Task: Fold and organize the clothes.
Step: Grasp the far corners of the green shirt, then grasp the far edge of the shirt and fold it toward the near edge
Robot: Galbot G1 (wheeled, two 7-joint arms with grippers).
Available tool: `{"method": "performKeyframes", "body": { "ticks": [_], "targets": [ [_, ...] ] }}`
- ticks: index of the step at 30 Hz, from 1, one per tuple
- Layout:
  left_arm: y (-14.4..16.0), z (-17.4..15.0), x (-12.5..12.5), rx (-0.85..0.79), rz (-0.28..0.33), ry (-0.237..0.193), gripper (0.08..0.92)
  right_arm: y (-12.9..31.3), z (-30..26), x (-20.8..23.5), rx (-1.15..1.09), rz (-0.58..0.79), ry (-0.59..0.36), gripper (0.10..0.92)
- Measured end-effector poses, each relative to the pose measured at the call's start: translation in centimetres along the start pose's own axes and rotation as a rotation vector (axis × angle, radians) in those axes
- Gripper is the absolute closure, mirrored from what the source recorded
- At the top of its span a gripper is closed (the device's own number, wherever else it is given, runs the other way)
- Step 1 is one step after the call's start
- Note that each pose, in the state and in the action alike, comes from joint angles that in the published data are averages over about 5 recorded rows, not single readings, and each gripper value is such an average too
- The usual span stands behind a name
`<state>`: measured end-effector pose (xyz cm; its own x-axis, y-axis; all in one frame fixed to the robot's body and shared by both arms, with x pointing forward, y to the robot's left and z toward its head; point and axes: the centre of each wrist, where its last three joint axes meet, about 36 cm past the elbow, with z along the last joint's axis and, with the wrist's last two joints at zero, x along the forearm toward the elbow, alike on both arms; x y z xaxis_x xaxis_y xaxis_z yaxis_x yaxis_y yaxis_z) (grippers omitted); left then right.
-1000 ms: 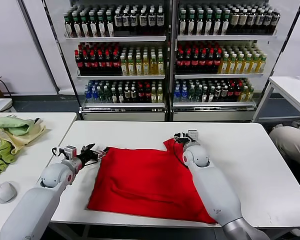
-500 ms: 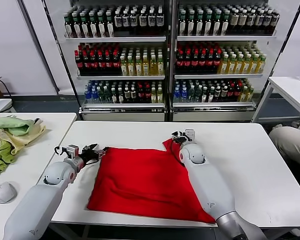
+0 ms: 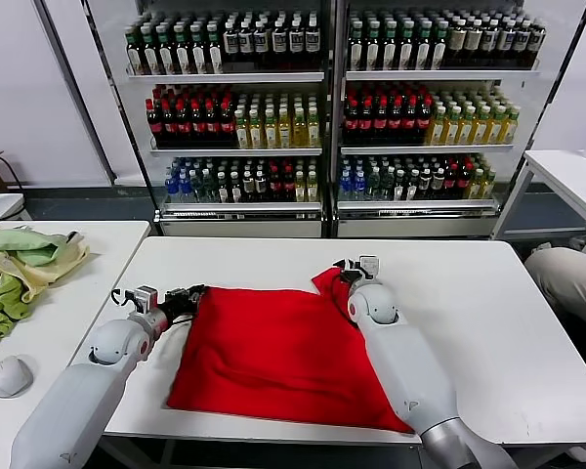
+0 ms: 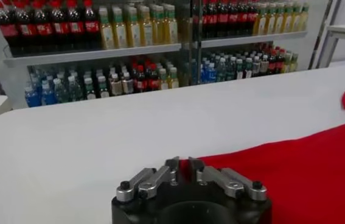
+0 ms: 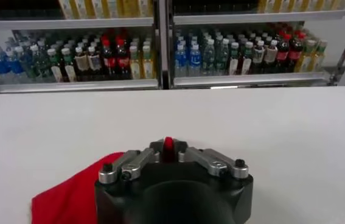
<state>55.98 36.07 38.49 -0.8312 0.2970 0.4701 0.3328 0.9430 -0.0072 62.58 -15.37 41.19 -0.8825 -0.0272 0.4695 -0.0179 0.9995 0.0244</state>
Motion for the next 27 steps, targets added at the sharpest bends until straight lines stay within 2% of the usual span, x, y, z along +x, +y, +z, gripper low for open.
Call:
{"method": "performKeyframes", "body": {
  "ticks": [8,14,21,27],
  "targets": [
    [0.5,-1.7,2.3,0.017,0.015,-0.061,0.912,-1.2,-1.3,5.9,0.01,-0.001,-0.098,0.908],
    [-0.6,-0.8,5.2,0.01,0.044,-0.092,0.912,-3.0,0.5,12.2,0.032,-0.013,-0.149,0.908],
    [-2.3,1.9,8.9,-0.002,0.079,-0.099,0.912,-3.8,3.7,19.1,0.052,-0.031,-0.163,0.908],
    [-2.8,4.3,11.4,0.002,0.084,-0.089,0.912,-3.6,6.2,23.8,0.064,-0.033,-0.166,0.908]
  ]
}}
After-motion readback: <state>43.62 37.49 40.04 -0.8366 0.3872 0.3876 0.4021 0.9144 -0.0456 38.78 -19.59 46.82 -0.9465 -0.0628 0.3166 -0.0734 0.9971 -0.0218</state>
